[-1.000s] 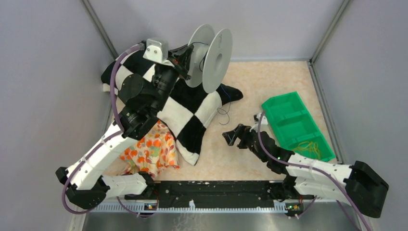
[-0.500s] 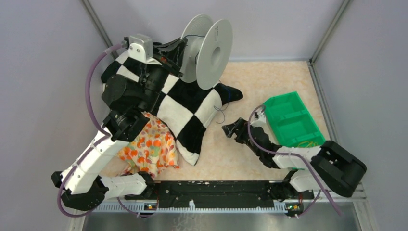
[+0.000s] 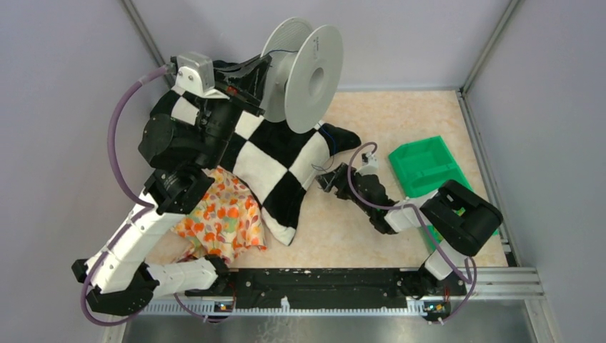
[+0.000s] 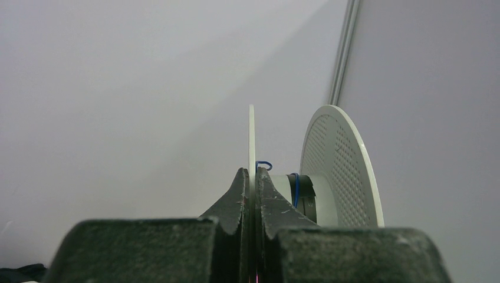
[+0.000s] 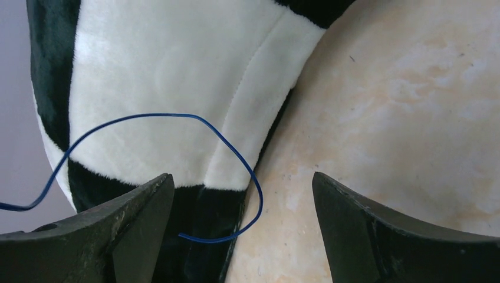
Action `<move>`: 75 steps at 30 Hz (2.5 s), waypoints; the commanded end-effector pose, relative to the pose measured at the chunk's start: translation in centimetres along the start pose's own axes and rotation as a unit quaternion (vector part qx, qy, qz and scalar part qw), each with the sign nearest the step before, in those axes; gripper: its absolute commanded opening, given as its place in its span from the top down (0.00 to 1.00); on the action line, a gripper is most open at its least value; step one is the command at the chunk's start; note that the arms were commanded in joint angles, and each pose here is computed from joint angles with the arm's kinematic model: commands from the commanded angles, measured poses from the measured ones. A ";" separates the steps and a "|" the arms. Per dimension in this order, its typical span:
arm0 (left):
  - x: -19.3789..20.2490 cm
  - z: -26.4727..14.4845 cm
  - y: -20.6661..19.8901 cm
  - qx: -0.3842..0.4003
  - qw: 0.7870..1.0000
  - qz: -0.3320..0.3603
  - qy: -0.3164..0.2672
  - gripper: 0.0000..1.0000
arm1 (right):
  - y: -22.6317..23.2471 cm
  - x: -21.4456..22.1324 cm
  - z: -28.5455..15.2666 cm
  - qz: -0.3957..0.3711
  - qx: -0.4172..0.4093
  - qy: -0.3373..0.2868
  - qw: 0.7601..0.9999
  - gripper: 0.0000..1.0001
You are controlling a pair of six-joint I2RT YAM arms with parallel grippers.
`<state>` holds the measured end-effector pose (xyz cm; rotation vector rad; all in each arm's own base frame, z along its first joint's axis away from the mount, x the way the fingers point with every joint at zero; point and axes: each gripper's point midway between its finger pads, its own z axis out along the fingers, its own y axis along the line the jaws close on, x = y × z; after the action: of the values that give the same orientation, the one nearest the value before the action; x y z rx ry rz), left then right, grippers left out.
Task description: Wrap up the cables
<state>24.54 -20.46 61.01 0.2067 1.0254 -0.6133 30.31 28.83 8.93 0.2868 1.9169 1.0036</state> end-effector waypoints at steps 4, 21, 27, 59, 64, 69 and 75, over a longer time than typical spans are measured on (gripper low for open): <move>-7.1 -1.3 0.3 0.004 0.995 -0.031 -0.092 1.00 | 2.5 -1.9 2.5 0.008 -0.053 -0.026 0.998 0.16; -2.7 0.2 1.6 -0.044 0.996 -0.011 -0.075 1.00 | 2.6 0.4 -3.2 -0.054 -0.059 0.071 0.994 1.00; 1.4 4.0 1.1 -0.057 0.997 0.005 -0.056 1.00 | 1.8 0.9 -11.3 -0.191 -0.048 0.129 0.972 1.00; 31.1 3.9 -2.4 0.011 0.963 0.007 0.270 1.00 | 26.7 -30.6 -23.0 -0.462 -0.061 -0.156 0.871 1.00; 31.7 1.6 -4.1 0.067 0.956 -0.004 0.287 1.00 | 24.6 -33.8 -21.1 -0.450 0.000 -0.172 0.877 1.00; 32.7 -1.8 -4.4 0.106 0.943 0.007 0.315 1.00 | 19.0 -37.0 -19.1 -0.407 0.061 -0.169 0.895 1.00; 32.3 -5.4 -5.3 0.169 0.925 0.024 0.340 1.00 | 9.3 -39.0 -17.1 -0.318 0.155 -0.155 0.922 1.00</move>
<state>32.07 -34.75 26.99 0.7080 1.7326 -0.6023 33.94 5.46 46.63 -0.1149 1.6541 0.1464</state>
